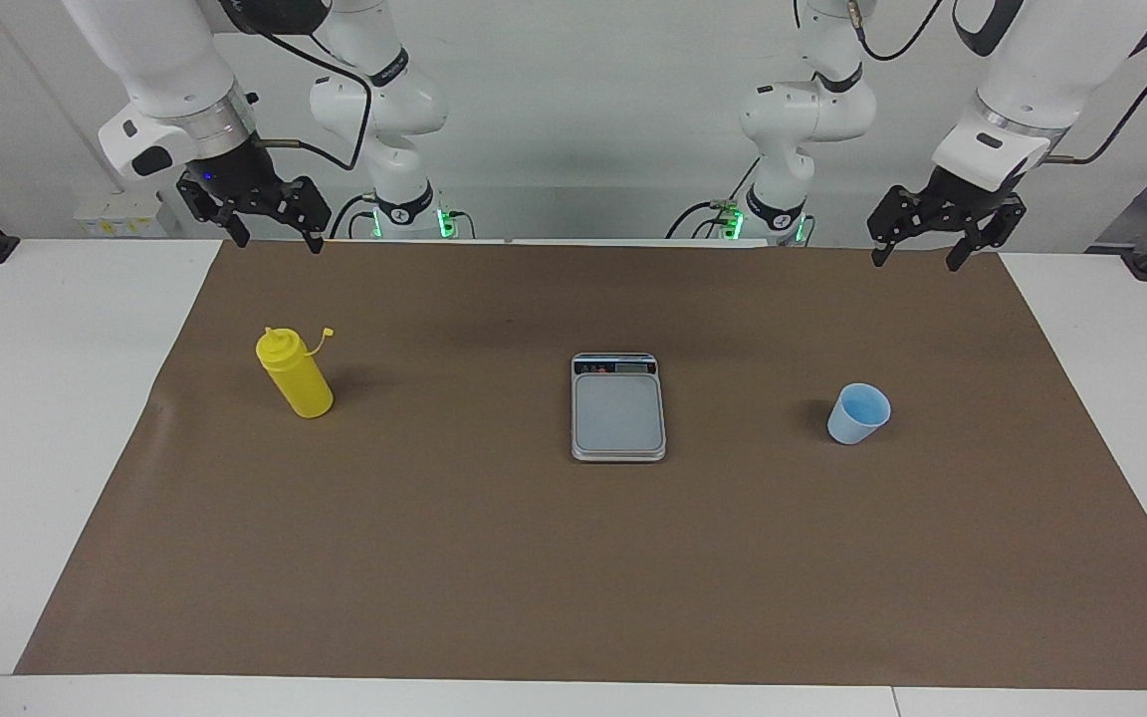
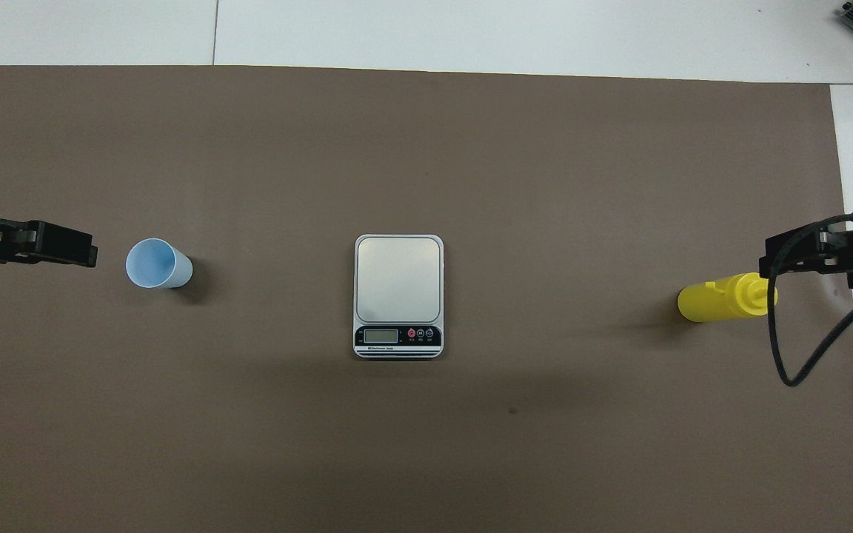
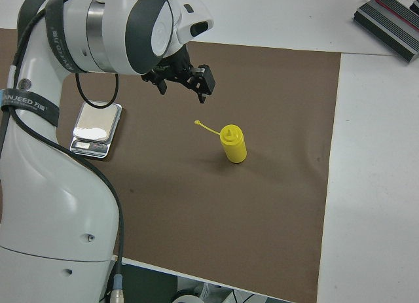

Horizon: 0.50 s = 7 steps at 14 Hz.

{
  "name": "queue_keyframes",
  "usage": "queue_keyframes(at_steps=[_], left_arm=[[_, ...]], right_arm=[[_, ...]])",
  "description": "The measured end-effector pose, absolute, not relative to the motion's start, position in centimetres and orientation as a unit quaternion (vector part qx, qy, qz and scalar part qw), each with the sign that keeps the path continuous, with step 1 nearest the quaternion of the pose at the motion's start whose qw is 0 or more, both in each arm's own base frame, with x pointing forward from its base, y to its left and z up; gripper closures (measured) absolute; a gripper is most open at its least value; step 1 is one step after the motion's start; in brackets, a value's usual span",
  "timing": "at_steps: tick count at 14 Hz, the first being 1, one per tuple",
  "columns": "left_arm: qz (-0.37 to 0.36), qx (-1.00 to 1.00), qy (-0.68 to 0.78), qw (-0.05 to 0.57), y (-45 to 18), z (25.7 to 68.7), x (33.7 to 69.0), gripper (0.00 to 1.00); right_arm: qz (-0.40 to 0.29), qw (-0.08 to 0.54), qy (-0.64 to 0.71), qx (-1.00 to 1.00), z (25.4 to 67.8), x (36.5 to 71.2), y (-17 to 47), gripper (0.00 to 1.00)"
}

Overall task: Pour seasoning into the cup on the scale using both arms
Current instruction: 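Move the left gripper toward the light-blue cup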

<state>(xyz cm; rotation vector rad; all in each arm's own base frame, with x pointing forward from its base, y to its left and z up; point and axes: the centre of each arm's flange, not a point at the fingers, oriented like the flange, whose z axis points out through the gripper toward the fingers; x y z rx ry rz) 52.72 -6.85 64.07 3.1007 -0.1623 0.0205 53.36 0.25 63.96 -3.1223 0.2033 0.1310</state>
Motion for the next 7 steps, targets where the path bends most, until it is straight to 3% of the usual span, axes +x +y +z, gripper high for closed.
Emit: queue_keyframes(at_steps=[7], left_arm=[[0.007, 0.999, -0.034, 0.019, -5.3, 63.9, 52.9, 0.0]], right_arm=[[0.042, 0.005, 0.065, -0.997, 64.0, 53.4, 0.3, 0.0]])
